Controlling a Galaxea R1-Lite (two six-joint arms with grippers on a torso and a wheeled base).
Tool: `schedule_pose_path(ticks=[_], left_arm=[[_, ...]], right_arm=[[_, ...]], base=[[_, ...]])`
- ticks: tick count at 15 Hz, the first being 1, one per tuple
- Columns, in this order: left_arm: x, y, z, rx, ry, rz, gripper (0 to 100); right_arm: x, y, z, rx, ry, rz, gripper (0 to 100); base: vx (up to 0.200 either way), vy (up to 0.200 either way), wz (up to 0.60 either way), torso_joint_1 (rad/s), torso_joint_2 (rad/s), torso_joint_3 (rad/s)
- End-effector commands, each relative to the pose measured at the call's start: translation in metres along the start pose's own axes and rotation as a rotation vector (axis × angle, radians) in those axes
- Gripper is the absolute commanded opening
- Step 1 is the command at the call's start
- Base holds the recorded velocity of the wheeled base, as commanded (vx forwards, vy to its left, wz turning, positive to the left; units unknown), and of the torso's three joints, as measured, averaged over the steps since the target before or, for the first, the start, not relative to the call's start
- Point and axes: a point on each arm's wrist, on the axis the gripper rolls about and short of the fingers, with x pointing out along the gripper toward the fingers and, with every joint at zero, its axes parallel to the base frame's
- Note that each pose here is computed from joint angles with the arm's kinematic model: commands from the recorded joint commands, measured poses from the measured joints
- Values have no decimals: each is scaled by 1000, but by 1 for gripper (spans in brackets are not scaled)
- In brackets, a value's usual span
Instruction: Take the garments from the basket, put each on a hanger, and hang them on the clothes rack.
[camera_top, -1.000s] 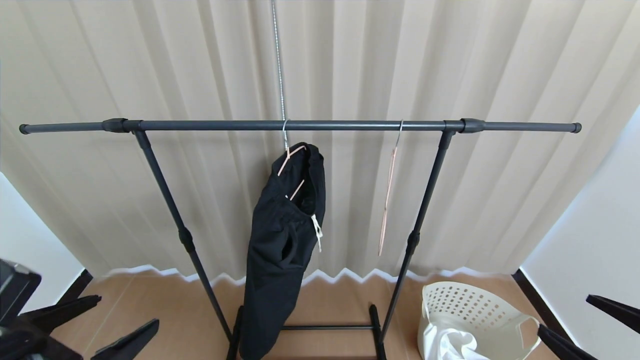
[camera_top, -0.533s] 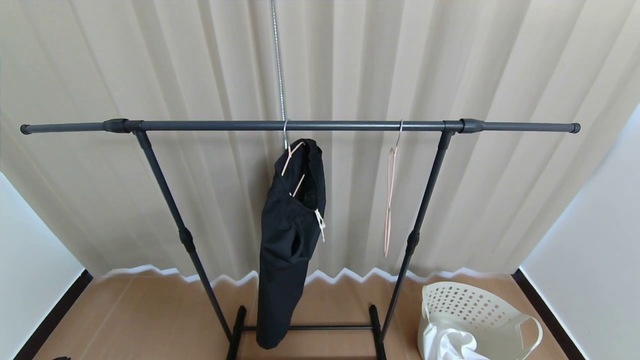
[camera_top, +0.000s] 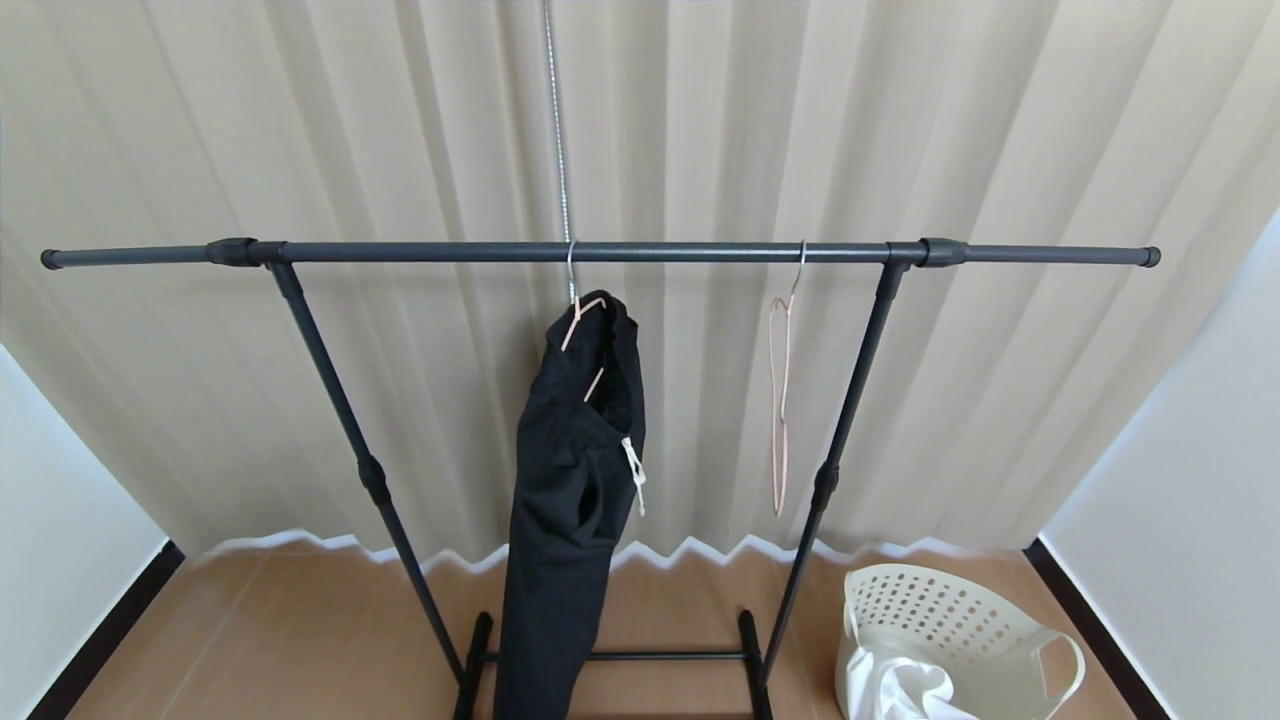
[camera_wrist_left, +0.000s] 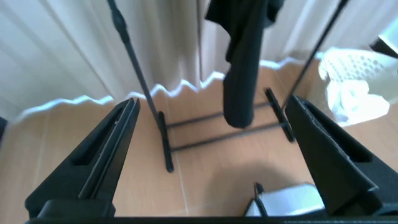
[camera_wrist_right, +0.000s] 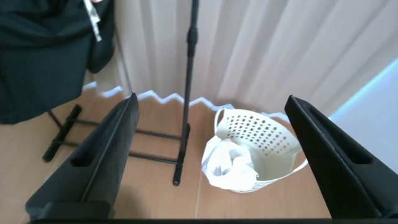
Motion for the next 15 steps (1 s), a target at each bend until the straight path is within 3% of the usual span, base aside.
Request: schedule_pose_path(ticks=[1, 4, 7, 10, 15], left_arm=[[-3, 1, -4, -7, -51, 79, 100], [-3, 0, -4, -30, -53, 75, 100], [-2, -1, -5, -52, -66, -3, 100], [-2, -2, -5, -67, -68, -17, 100], [-2, -2, -5, -91, -68, -21, 100]], right_arm=[[-4, 1, -2, 12, -47, -71, 100], [-9, 3, -4, 23, -126, -91, 100], [-9, 3, -3, 21, -129, -62, 100], [-9, 4, -4, 41, -128, -27, 100], [-9, 4, -4, 46, -128, -27, 100]], base=[[0, 0, 0, 0, 0, 0], [0, 0, 0, 0, 0, 0], [0, 0, 0, 0, 0, 0], [0, 0, 0, -7, 17, 12], [0, 0, 0, -138, 320, 175]])
